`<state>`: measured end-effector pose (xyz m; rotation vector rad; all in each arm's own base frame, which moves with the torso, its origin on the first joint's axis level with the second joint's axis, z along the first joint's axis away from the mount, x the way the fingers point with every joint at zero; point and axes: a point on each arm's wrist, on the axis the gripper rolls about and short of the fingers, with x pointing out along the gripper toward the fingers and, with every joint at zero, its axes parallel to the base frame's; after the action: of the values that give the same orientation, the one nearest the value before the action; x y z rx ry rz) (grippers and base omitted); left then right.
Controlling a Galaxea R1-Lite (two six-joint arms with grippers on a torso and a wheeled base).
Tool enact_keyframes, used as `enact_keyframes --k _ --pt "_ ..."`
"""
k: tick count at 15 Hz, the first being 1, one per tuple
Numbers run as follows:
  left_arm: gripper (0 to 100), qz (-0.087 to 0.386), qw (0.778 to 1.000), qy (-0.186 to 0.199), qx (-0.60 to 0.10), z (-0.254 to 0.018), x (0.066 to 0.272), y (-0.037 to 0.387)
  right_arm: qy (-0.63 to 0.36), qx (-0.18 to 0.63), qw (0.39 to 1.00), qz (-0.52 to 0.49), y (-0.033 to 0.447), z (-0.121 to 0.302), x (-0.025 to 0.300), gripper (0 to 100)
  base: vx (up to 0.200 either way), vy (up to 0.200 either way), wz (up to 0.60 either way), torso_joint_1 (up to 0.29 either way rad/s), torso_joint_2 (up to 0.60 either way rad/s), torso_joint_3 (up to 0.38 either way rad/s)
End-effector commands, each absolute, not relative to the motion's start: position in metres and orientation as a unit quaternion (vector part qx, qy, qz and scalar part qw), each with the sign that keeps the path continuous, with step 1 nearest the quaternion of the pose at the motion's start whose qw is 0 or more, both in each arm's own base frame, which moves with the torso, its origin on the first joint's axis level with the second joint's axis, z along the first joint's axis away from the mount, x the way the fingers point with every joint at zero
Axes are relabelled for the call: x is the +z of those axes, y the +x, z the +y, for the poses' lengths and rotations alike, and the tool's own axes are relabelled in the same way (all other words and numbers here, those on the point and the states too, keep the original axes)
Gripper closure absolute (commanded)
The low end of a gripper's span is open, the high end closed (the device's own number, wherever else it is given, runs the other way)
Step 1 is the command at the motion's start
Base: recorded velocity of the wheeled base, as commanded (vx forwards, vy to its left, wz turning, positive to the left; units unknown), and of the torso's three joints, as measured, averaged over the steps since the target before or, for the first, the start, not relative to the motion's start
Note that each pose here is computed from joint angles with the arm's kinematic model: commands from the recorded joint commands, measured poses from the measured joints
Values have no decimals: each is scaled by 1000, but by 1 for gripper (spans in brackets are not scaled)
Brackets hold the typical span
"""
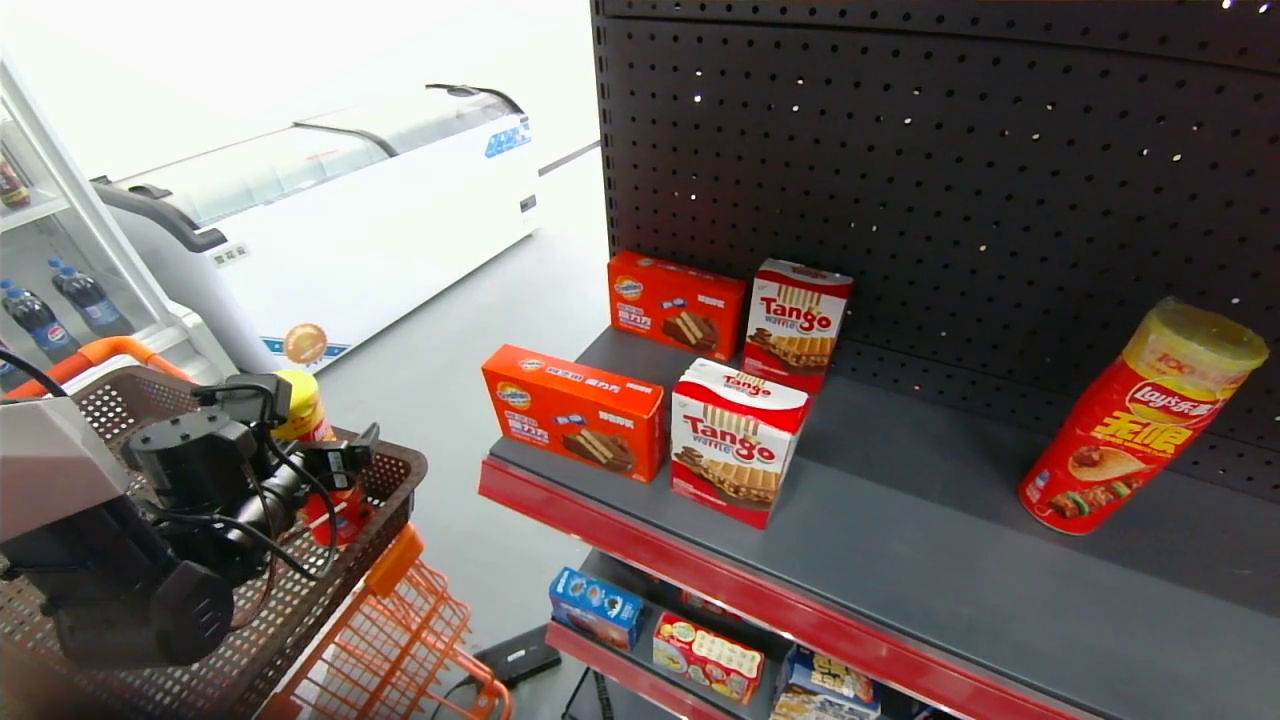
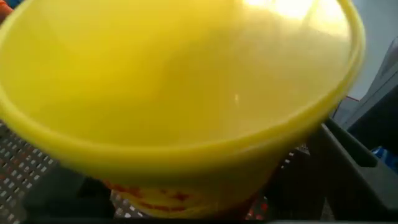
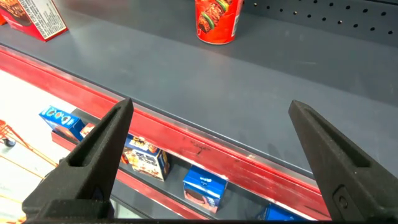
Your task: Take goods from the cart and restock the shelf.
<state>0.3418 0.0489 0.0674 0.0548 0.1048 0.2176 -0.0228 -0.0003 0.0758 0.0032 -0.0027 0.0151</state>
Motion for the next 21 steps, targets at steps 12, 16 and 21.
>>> enact_keyframes --k 12,16,21 --pt "100 55 992 24 109 49 63 349 2 8 1000 -1 -23 0 76 0 0 0 0 0 0 0" --pt "100 -1 994 24 107 49 97 349 2 7 1000 -1 -23 0 76 0 0 0 0 0 0 0" --pt "100 -35 998 26 40 40 180 325 2 8 1000 -1 -23 0 76 0 0 0 0 0 0 0"
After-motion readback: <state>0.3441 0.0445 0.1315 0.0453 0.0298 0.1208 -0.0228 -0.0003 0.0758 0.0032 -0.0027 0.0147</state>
